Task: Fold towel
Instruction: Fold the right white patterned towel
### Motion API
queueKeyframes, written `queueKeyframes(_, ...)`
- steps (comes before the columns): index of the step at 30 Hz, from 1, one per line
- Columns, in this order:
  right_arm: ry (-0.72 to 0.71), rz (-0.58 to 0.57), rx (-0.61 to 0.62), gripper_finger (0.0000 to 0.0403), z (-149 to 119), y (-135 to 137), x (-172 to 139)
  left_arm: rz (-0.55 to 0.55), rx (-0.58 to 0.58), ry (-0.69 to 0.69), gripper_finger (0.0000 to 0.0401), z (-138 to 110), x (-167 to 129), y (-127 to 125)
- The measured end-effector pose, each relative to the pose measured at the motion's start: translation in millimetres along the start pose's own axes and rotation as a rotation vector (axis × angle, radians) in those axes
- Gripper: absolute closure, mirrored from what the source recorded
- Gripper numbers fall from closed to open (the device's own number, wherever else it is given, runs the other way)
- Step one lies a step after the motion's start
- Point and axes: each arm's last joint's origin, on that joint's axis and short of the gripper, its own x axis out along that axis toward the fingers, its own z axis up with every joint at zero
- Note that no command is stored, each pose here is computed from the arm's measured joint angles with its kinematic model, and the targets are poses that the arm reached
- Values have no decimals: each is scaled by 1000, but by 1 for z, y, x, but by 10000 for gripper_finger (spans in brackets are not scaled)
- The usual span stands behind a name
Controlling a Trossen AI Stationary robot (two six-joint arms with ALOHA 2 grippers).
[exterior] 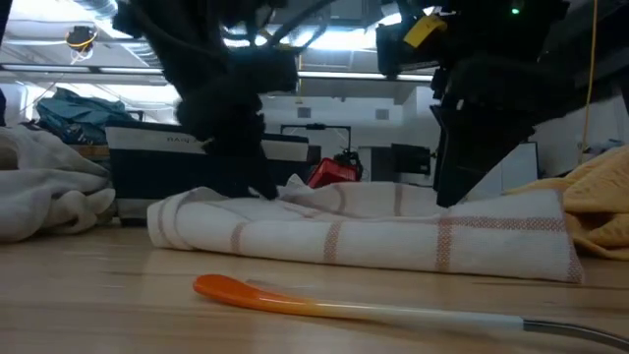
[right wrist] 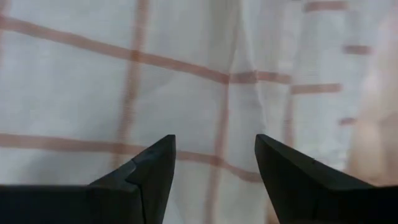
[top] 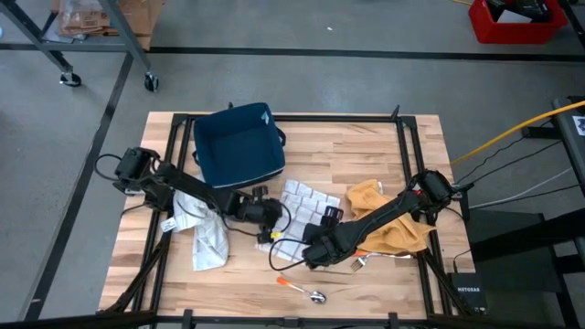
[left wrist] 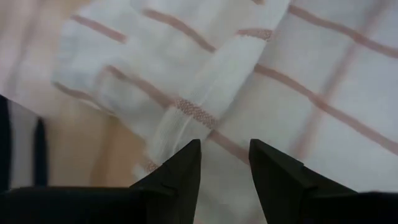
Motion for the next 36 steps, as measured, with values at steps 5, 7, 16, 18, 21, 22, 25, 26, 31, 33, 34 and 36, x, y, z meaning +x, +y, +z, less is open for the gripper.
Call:
queueKeyframes(5,-5,-109,-15,178,0,-10,2,71,-66,-46,273,6,8,20)
queueKeyframes(7,-2,-136,-7,178,2,-15,4,105,-94,-61,273,9,10,28)
queueKeyframes(16,101,-34,92,178,8,-22,9,99,-123,-109,273,19,5,28)
queueKeyframes(18,120,4,92,178,8,-20,6,82,-98,-143,273,26,-3,23)
queueKeyframes(21,128,55,102,178,14,-17,0,51,-72,-200,273,36,-20,15)
queueKeyframes(22,128,79,108,178,16,-16,-3,39,-65,-213,273,39,-27,13)
queueKeyframes(25,139,171,125,178,26,-13,-15,-12,-50,-254,273,44,-47,4)
queueKeyframes(26,142,204,128,178,28,-11,-19,-43,-51,-259,273,44,-54,1)
queueKeyframes(31,88,295,105,178,28,7,-37,-193,-83,-204,273,34,-71,-18)
queueKeyframes(33,73,325,82,178,23,17,-41,-213,-112,-164,273,27,-75,-26)
queueKeyframes(34,66,340,72,178,21,22,-43,-217,-115,-140,273,23,-75,-30)
queueKeyframes(36,46,364,51,178,15,32,-47,-219,-82,-100,273,16,-76,-37)
